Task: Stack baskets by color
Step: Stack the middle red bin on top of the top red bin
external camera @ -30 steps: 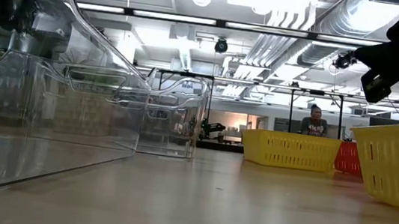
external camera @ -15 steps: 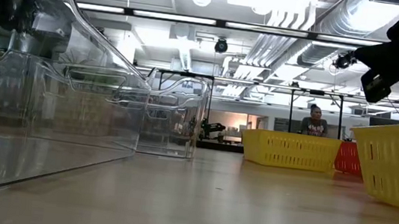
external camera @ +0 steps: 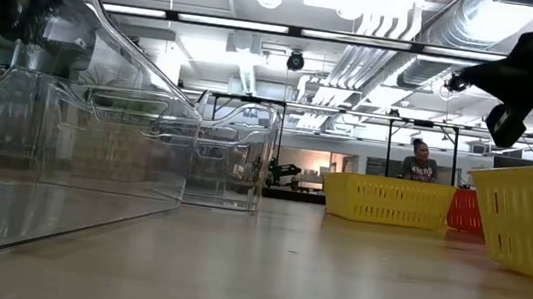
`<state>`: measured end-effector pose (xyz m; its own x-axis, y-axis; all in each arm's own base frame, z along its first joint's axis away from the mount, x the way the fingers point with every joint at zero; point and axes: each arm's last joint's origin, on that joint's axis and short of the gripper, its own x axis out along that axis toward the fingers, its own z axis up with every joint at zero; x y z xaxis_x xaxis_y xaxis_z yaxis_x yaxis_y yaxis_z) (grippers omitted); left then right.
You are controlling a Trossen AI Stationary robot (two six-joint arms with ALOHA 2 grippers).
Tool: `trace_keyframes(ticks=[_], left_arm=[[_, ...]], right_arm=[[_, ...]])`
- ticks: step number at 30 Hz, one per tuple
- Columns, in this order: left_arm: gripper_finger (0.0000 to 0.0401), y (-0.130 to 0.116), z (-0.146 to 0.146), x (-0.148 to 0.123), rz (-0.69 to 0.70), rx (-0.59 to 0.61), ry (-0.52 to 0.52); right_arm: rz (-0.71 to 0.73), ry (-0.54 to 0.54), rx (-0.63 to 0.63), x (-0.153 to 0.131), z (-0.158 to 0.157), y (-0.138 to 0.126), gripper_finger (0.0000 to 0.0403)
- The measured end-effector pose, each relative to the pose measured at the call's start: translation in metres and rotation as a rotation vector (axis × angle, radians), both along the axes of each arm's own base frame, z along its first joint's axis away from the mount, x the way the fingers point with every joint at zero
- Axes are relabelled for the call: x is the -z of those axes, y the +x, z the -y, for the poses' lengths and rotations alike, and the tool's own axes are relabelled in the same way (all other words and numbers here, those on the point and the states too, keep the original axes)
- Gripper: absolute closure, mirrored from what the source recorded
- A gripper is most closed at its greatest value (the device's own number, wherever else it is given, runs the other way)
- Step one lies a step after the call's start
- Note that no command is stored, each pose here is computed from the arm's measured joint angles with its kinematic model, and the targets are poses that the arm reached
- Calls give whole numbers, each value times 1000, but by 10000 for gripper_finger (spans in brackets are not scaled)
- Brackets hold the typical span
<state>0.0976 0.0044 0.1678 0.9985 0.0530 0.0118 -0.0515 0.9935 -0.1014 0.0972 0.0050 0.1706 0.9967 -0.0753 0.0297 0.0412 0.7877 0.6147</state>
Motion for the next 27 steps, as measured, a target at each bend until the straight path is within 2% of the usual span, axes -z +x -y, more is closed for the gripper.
trace_keyframes(ticks=[4,7,10,13,16,19,22,27], left_arm=[[400,0,0,0,0,0,0],[400,0,0,0,0,0,0],[400,0,0,0,0,0,0],[400,0,0,0,0,0,0],[400,0,0,0,0,0,0],[400,0,0,0,0,0,0],[400,0,0,0,0,0,0],[400,0,0,0,0,0,0]], right_arm=[[43,193,100,-2,3,0,402],[104,283,184,-6,6,-1,402],[223,310,221,-16,7,-3,402],[407,300,231,-34,9,-9,402],[622,228,183,-54,8,-19,402],[707,114,125,-72,6,-23,402],[636,-7,118,-92,4,-18,402],[364,-229,32,-124,-2,7,402]])
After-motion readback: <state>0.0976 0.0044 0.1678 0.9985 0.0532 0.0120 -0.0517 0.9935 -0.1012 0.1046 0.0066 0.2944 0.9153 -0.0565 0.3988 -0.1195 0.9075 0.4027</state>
